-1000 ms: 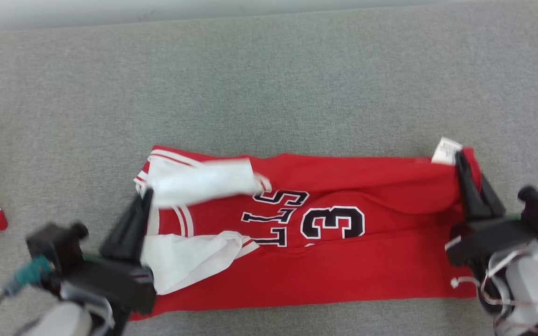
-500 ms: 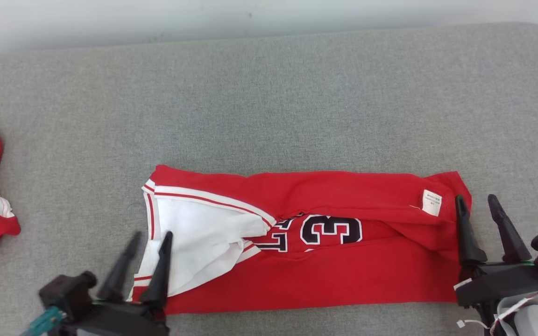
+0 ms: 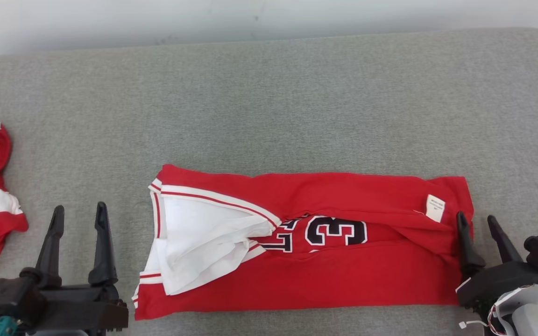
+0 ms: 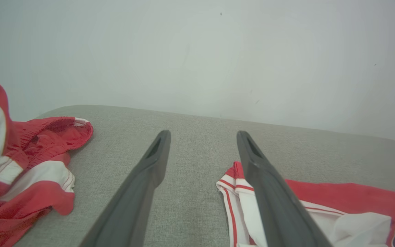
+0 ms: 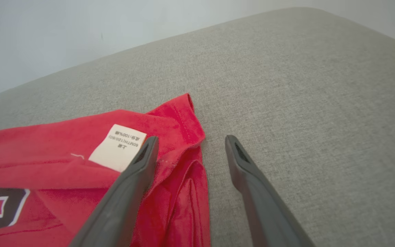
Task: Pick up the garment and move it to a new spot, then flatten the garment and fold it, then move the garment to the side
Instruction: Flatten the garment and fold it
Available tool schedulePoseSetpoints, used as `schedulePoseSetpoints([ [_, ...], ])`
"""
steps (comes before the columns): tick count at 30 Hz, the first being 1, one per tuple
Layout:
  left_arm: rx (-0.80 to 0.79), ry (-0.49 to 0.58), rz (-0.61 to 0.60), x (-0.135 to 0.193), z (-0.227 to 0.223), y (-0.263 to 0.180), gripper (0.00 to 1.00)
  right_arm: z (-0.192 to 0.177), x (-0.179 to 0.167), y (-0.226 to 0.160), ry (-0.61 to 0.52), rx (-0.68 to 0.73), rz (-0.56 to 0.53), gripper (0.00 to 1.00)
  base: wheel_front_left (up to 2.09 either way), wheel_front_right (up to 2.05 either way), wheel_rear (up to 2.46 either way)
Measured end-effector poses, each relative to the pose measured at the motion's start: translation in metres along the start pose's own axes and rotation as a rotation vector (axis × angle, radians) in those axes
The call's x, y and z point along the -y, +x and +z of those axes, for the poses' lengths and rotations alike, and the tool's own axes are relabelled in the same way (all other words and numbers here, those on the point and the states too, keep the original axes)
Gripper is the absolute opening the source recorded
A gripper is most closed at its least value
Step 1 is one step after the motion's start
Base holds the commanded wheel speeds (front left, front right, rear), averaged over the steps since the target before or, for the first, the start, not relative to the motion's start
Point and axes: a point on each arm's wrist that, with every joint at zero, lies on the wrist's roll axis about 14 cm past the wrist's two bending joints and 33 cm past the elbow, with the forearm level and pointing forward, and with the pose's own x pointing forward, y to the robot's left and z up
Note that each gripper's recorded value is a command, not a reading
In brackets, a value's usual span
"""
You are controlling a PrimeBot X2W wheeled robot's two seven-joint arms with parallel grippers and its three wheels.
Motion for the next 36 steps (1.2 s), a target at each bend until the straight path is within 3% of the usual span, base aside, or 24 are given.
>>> schedulePoseSetpoints([
  [6, -0.030, 0.030, 0.044, -0.016, -0.008, -0.010, 1.00, -0.030, -0.008, 0.003, 0.020, -0.095, 0.008, 1.00, 0.00, 0.00, 0.00],
  [7, -0.030, 0.030, 0.044, -0.016, -0.008, -0.010, 1.00, -0.030, -0.008, 0.003, 0.020, -0.095, 0.008, 0.73, 0.00, 0.00, 0.00],
  [8, -0.035, 0.041, 0.053, -0.019, -0.009, -0.013, 1.00, -0.034, -0.012, 0.003, 0.027, -0.107, 0.017, 0.00, 0.00, 0.00, 0.00],
  [16, -0.038, 0.058, 0.058, -0.021, -0.007, -0.021, 1.00, -0.027, -0.009, 0.000, 0.044, -0.093, 0.014, 0.00, 0.00, 0.00, 0.00],
  [24, -0.026, 0.060, 0.052, -0.020, -0.001, -0.027, 1.00, 0.028, 0.083, -0.016, -0.055, -0.007, -0.169, 0.00, 0.00, 0.00, 0.00],
  [27, -0.022, 0.057, 0.048, -0.018, 0.001, -0.028, 1.00, 0.043, 0.103, -0.022, -0.081, 0.015, -0.205, 0.00, 0.00, 0.00, 0.00],
  [31, -0.024, 0.054, 0.040, -0.016, 0.001, -0.030, 1.00, 0.051, 0.100, -0.023, -0.080, 0.027, -0.192, 0.00, 0.00, 0.00, 0.00],
  [36, -0.043, 0.051, 0.033, -0.013, -0.004, -0.039, 1.00, 0.055, 0.050, -0.016, -0.062, 0.063, -0.060, 0.00, 0.00, 0.00, 0.00],
])
